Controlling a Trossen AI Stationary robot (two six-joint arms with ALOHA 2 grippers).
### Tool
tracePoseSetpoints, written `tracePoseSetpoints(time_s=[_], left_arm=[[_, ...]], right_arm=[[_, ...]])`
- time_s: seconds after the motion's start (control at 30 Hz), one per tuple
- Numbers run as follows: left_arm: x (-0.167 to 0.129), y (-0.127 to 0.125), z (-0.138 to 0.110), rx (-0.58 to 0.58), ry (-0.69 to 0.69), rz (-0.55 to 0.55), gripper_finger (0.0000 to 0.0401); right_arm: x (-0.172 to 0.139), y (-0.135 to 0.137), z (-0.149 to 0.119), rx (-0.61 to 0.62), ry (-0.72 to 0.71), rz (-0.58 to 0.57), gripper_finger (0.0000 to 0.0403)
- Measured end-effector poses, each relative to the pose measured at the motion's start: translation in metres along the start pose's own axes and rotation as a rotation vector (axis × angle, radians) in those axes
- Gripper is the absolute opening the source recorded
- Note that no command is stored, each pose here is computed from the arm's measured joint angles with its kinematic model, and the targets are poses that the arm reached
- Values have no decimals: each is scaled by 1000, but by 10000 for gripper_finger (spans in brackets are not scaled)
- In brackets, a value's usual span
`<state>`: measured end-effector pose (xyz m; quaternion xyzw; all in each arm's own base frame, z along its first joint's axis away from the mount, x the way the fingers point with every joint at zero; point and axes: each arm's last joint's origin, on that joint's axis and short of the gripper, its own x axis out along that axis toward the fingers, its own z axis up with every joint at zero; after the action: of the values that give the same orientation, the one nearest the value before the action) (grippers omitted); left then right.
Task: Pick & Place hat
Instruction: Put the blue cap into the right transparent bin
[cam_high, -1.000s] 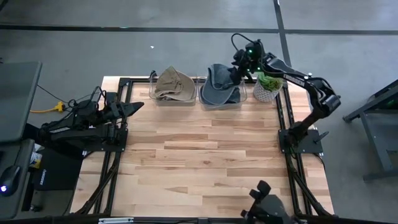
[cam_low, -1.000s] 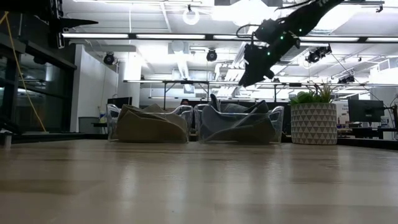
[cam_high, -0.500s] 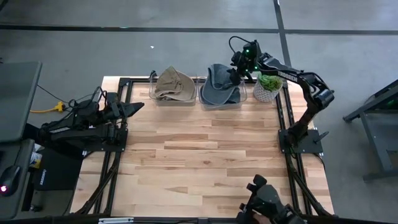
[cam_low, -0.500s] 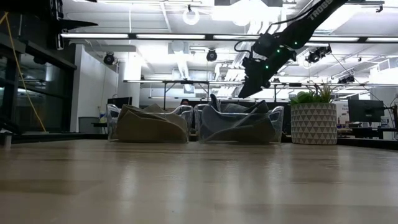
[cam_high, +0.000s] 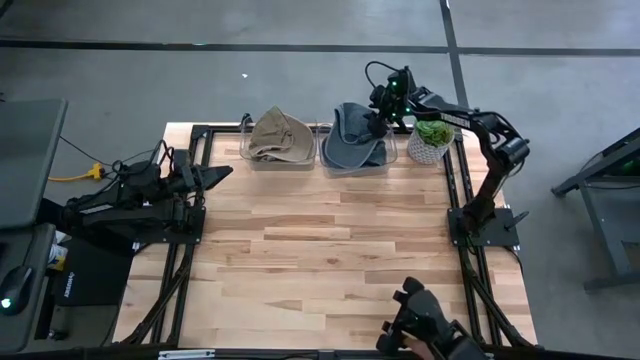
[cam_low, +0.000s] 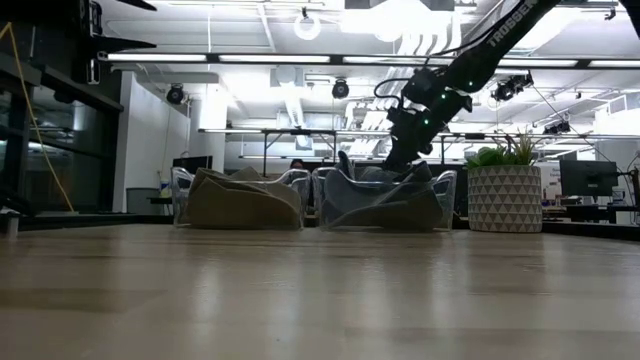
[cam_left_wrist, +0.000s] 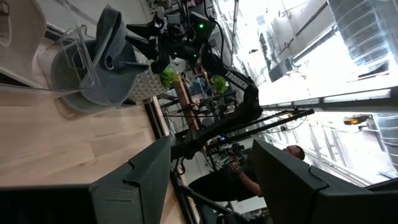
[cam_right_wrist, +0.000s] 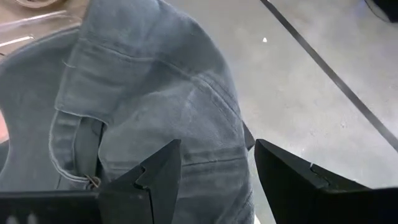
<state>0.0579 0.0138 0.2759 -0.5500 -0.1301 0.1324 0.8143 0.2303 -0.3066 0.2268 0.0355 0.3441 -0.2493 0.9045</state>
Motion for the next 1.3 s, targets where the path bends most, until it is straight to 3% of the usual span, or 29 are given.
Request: tracePoseSetpoints(time_s=[0.43,0.63,0.97,1.3], left_arm=[[0,0,0,0,1,0,209],[0,0,0,0,0,0,209],[0,0,0,-1,1,-1,209],[0,0,0,-1,3,-1,209]], right_arm=[[10,1,-8,75,26,65,185],[10,1,-9,104,28,70,137],[-4,1,1,94,-1,18,15],[-27,3,15,201,-59,-22,4]])
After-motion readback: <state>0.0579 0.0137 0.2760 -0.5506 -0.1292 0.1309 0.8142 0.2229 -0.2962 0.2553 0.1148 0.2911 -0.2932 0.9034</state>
